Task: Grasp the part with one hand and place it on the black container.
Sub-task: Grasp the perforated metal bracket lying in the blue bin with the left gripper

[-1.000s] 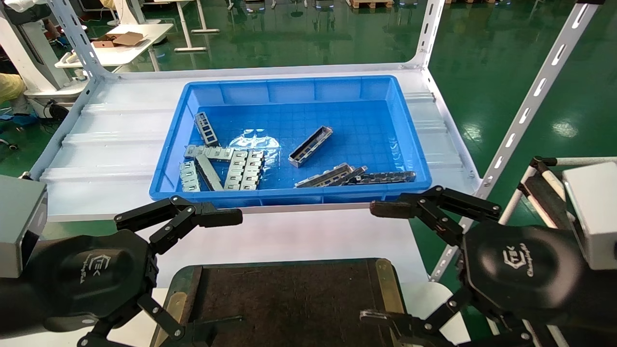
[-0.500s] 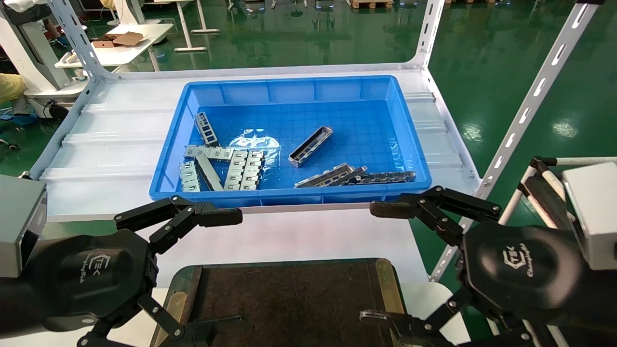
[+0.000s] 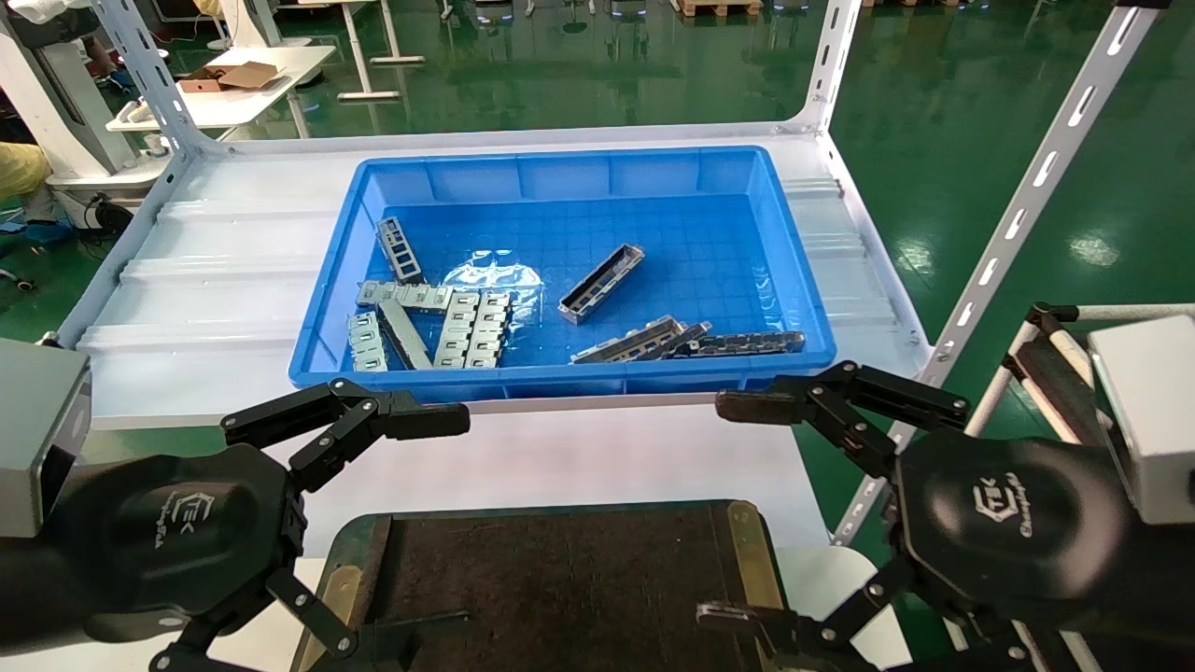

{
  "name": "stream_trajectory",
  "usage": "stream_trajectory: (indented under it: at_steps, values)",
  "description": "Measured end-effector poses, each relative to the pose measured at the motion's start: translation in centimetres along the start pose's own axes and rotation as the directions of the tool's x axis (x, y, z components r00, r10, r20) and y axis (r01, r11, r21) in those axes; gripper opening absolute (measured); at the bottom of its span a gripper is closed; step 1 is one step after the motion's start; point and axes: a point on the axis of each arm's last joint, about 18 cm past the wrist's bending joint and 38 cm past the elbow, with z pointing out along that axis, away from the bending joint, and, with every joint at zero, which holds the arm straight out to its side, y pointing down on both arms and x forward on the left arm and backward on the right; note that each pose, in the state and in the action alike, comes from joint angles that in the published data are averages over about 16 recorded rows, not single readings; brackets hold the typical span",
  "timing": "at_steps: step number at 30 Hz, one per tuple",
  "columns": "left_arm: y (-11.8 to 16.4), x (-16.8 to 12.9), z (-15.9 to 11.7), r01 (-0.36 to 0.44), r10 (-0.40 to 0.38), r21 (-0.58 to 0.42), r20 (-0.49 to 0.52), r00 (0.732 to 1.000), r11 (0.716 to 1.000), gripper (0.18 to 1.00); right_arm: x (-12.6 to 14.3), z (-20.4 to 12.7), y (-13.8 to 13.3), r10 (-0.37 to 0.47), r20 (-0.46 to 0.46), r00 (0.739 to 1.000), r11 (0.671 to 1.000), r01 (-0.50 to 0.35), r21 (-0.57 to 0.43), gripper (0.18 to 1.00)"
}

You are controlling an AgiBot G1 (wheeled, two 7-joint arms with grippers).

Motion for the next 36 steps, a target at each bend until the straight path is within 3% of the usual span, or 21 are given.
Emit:
stream_trajectory:
  at_steps: [18,36]
  values:
    - [0.2,-3.2,2.0,-0.019,0.021,-0.028,0.060,0.998,0.999,1.001,0.0,0.0,0.0,0.000,0.000,1.000,1.000,0.000,0.000,1.001]
    - [2.1,-13.5,9.2,-0.023,0.045,-0.095,0.232,0.972,0.995,1.001,0.0,0.0,0.0,0.000,0.000,1.000,1.000,0.000,0.000,1.001]
